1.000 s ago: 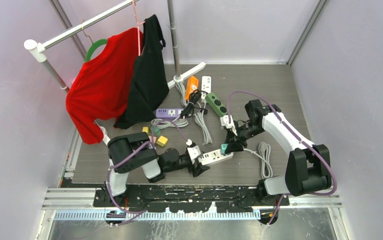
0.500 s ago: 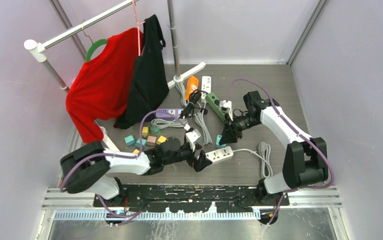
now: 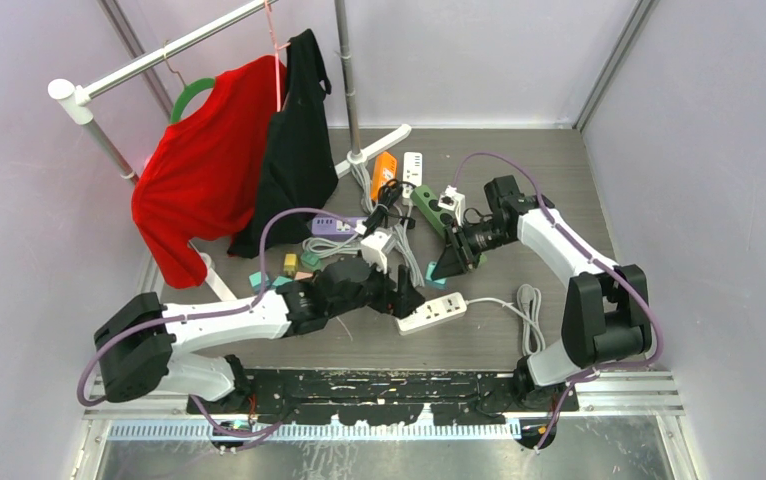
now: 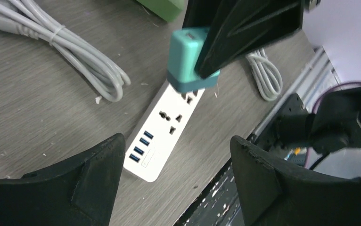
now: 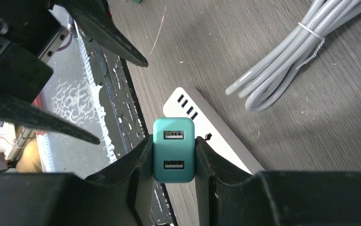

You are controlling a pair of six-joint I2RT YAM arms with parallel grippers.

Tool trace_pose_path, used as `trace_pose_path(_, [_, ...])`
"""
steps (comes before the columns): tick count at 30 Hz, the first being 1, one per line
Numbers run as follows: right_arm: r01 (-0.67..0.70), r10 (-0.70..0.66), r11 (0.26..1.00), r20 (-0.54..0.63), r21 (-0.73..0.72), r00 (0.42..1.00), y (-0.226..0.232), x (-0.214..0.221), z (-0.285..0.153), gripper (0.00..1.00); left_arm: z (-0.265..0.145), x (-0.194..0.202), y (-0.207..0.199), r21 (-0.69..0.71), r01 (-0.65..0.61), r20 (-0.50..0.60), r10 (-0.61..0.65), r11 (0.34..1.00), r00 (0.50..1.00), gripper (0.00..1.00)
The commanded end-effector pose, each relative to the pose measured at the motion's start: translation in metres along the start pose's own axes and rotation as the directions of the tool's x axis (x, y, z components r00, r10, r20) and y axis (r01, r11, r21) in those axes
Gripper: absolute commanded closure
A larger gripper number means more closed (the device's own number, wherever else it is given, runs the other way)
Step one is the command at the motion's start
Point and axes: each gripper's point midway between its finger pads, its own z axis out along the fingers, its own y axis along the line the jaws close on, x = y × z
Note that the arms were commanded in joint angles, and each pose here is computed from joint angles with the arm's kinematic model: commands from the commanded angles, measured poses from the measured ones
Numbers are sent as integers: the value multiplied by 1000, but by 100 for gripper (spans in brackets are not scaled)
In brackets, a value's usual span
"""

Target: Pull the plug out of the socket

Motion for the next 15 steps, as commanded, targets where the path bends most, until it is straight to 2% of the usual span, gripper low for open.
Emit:
trace_pose_path(1, [-27,28,999,43,-26,999,5,-19,1,90,5,-24,-4,-125,62,55,-55,990,997,19])
trace_pose_path(15, [-58,59,998,42,-21,997,1,-19,3,88,45,-33,-6,-364,-50,41,70,930,997,24])
